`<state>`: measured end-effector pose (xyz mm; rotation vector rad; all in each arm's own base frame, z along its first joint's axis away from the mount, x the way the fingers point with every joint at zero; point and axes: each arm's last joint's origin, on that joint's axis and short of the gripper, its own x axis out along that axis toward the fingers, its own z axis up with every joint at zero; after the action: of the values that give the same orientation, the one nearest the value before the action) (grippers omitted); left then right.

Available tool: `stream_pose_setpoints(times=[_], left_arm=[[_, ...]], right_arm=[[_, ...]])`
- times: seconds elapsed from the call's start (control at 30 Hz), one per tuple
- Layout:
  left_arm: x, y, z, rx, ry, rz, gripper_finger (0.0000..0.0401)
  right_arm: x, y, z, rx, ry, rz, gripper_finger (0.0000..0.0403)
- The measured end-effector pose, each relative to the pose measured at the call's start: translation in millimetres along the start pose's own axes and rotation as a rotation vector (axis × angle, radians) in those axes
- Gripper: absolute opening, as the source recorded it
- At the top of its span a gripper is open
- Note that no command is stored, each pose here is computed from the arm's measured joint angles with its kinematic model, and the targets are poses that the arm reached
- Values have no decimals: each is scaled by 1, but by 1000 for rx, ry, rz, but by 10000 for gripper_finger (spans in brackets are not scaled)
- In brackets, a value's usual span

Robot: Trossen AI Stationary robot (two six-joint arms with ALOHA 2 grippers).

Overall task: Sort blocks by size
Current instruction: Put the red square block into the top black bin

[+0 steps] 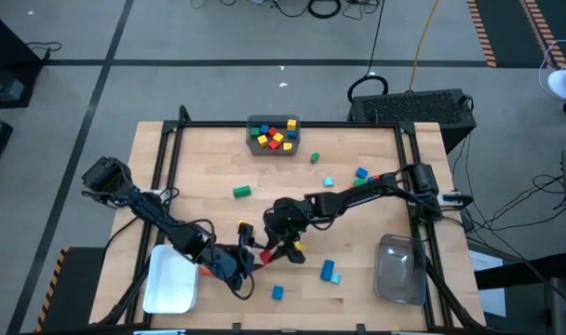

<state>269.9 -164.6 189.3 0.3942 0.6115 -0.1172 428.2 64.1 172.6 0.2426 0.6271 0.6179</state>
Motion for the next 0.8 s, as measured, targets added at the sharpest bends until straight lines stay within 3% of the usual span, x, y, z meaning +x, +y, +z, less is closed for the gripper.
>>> stream_pose_setpoints(times=[0.47, 0.7, 0.8], left_arm=[[-1, 3, -2, 77, 23, 132, 246], [-1, 4, -2, 122, 27, 148, 169], [-1, 4, -1, 133, 27, 149, 160]], right_arm=[[-9, -11, 11, 91, -97, 26, 119], [-9, -11, 10, 104, -89, 32, 123], [-9, -11, 9, 110, -84, 33, 127]])
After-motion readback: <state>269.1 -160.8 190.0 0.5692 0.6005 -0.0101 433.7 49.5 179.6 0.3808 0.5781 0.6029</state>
